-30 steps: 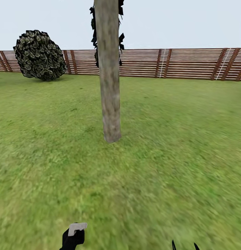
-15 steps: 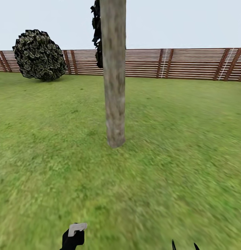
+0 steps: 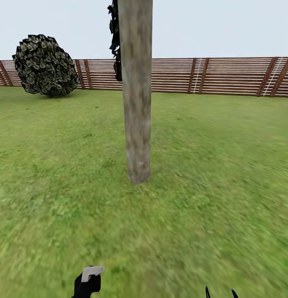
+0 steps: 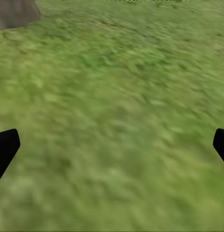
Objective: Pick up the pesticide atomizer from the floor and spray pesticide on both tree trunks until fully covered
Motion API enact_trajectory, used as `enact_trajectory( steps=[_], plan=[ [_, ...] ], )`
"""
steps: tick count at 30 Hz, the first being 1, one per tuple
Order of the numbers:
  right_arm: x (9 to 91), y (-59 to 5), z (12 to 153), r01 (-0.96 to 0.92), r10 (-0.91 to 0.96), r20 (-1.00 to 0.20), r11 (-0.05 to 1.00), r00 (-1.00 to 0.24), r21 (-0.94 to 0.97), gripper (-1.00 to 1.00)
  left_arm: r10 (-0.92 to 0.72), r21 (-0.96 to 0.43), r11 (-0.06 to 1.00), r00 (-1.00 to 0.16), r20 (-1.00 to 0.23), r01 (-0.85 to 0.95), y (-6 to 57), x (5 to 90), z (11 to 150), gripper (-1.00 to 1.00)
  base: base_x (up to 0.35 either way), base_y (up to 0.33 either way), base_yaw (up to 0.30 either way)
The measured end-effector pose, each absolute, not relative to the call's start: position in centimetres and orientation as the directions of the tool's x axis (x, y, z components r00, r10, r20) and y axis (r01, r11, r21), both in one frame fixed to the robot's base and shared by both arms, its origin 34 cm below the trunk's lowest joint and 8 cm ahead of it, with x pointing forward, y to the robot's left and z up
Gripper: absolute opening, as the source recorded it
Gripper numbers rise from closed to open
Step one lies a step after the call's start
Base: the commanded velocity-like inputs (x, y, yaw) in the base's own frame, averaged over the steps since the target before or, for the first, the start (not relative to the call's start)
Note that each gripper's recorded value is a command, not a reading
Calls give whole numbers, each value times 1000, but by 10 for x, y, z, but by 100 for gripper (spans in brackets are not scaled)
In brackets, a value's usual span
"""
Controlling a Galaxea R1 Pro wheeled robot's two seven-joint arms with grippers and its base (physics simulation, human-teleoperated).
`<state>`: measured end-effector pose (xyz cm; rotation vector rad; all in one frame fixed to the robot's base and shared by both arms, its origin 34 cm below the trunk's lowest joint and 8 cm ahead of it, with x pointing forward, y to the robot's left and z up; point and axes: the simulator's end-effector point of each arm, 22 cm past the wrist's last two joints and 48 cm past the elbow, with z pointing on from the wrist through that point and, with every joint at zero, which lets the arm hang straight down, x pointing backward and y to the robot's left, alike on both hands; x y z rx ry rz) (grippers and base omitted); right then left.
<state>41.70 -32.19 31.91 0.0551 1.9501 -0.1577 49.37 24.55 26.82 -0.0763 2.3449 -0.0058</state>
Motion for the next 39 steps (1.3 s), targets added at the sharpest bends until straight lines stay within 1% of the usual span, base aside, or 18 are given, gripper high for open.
enact_trajectory(
  steps=[7, 17, 19, 20, 22, 23, 26, 29, 31, 35, 39],
  plan=[
    [417, -322, 319, 113, -36, -926, 990, -376, -84, 100, -56, -26, 998, -697, -715, -54, 247, 494, 269, -100, 300, 0, 0],
    [417, -321, 319, 118, -31, -927, 990, -374, -81, 100, -55, -25, 998, -693, -719, -53, 247, 497, 270, -100, 31, 0, 0],
    [424, -321, 323, 114, -36, -932, 990, -360, -82, 100, -30, -20, 1000, -687, -726, -22, 248, 503, 274, -100, 0, 0, 0],
    [459, -321, 340, 112, -42, -952, 991, -302, -79, 100, -13, -36, 999, -683, -730, 20, 241, 508, 276, -100, 0, 0, 0],
    [501, -318, 346, 88, -54, -947, 992, -318, -87, 100, 14, -66, 994, -681, -733, 91, 226, 509, 278, -100, 0, 0, 0],
    [509, -316, 347, 79, -60, -944, 993, -324, -90, 100, 21, -72, 991, -680, -733, 109, 224, 510, 278, -100, 0, 0, 0],
    [540, -289, 352, -53, -139, -928, 990, -345, -129, 100, 98, -79, 969, -662, -743, 232, 213, 521, 285, -100, 0, 0, 0],
    [554, -250, 353, -226, -236, -905, 961, -354, -162, 100, 187, -81, 928, -642, -743, 363, 202, 524, 289, -100, 0, 0, 0],
    [559, -233, 352, -297, -270, -892, 941, -363, -164, 100, 228, -90, 898, -633, -740, 430, 196, 523, 291, -100, 0, 0, 0],
    [574, -191, 354, -478, -323, -862, 872, -392, -109, 100, 336, -155, 805, -655, -677, 573, 185, 501, 285, -100, 0, 0, 0],
    [588, -158, 366, -614, -345, -852, 788, -393, -36, 100, 407, -186, 746, -659, -632, 640, 187, 493, 284, -100, 0, 0, 0]
  ],
)
